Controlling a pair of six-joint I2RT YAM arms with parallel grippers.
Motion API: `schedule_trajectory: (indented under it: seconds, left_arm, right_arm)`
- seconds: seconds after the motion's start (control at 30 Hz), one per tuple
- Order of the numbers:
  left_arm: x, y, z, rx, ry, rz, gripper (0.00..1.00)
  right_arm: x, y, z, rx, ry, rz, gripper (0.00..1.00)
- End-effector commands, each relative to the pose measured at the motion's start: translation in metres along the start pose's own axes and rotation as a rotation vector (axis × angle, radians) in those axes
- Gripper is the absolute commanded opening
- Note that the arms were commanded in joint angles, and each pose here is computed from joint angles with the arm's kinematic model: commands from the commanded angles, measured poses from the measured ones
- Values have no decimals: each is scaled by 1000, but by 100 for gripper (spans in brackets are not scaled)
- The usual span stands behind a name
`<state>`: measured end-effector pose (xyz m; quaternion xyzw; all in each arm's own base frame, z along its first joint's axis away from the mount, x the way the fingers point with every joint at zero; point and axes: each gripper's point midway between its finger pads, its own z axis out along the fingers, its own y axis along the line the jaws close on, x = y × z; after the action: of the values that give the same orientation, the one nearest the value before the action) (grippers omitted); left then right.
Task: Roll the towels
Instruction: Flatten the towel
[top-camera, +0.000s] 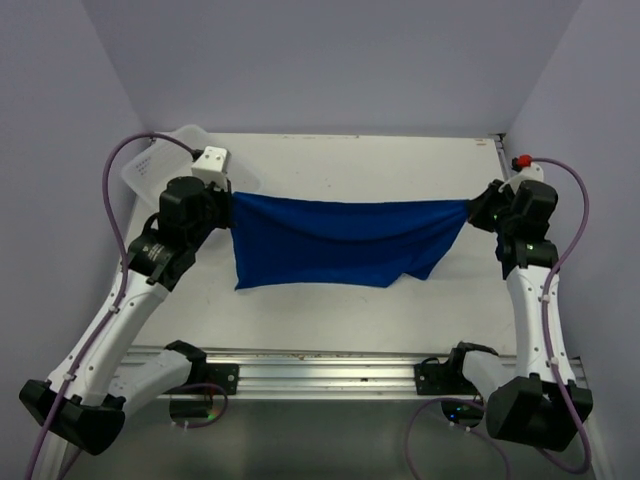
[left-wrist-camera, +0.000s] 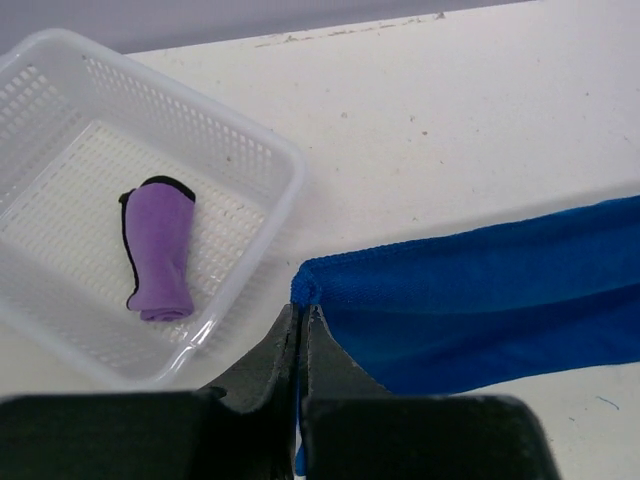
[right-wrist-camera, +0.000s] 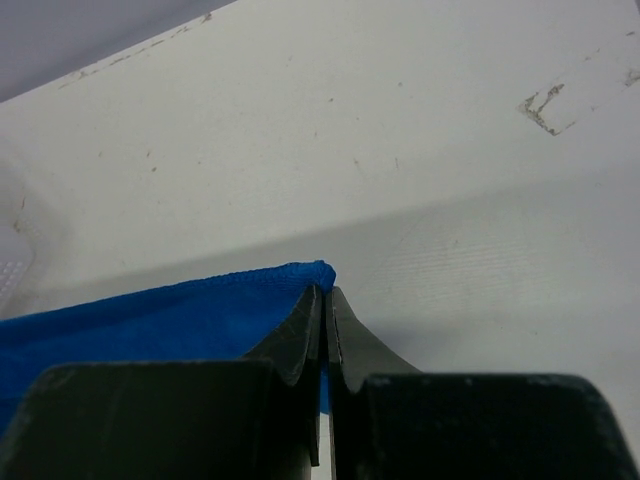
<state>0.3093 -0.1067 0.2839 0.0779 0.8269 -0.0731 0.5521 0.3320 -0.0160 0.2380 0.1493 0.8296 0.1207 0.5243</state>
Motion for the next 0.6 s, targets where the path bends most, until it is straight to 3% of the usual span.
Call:
schedule_trajectory:
  seconds: [0.0,0.3,0.57]
  left_arm:
    - [-23,16,-14,-51,-94,-2,0]
    - [-48,33,-32,-133,-177,-14,0]
    - [-58,35,-46,-132,-240,-16,0]
  right_arm:
    - [-27,16,-19,-41,-57,-2,0]
    - [-59,41,-49,-107,-131,-42,0]
    - [-64,54,-80,-134,-104,-99,0]
